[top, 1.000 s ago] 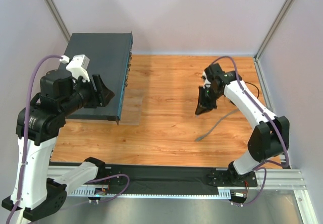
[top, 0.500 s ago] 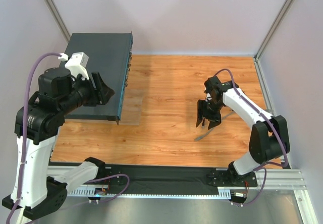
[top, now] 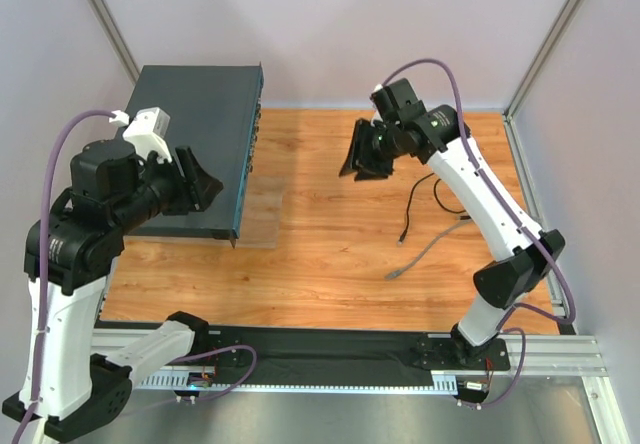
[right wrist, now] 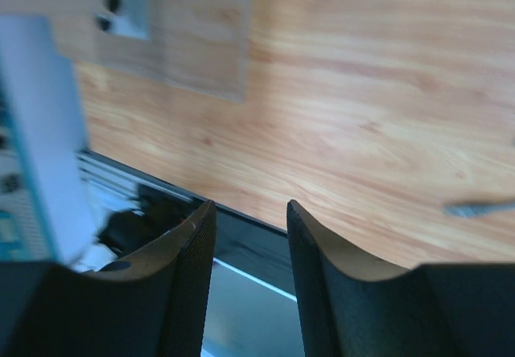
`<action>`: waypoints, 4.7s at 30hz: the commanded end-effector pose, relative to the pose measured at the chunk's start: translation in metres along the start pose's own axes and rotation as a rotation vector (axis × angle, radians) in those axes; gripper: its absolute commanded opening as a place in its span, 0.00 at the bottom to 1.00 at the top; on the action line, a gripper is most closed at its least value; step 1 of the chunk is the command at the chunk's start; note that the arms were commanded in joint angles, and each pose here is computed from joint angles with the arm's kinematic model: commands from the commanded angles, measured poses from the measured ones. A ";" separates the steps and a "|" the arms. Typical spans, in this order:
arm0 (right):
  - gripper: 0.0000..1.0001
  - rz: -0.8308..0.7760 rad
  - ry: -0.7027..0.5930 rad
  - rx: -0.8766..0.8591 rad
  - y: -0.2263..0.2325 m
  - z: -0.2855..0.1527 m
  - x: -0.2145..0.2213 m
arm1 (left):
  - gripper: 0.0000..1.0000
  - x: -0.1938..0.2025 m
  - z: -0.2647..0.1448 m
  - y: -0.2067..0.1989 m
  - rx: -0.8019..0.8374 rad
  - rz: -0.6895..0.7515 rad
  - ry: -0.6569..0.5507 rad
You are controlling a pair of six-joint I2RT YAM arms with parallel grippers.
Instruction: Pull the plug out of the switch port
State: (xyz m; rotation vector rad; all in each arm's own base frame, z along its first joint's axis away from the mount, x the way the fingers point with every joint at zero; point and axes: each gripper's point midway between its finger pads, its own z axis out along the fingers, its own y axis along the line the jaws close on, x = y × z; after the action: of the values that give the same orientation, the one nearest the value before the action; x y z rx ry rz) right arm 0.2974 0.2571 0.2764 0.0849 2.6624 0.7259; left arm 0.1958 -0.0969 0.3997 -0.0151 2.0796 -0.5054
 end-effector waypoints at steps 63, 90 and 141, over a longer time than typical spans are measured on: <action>0.22 0.118 -0.195 -0.349 0.208 0.067 -0.033 | 0.60 0.021 -0.010 0.009 0.005 -0.029 -0.026; 0.00 0.072 -0.179 -0.219 0.182 0.077 -0.021 | 0.61 0.022 -0.010 0.007 0.013 -0.032 -0.023; 0.00 -0.146 -0.394 -0.018 0.157 0.062 -0.040 | 0.61 0.023 -0.009 0.006 0.017 -0.034 -0.013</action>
State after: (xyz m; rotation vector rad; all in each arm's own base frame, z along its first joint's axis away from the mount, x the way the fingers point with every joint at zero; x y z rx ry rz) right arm 0.3475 0.4303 0.3059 0.0372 2.3072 0.6807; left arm 0.1770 -0.0918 0.3787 -0.0552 2.0806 -0.5311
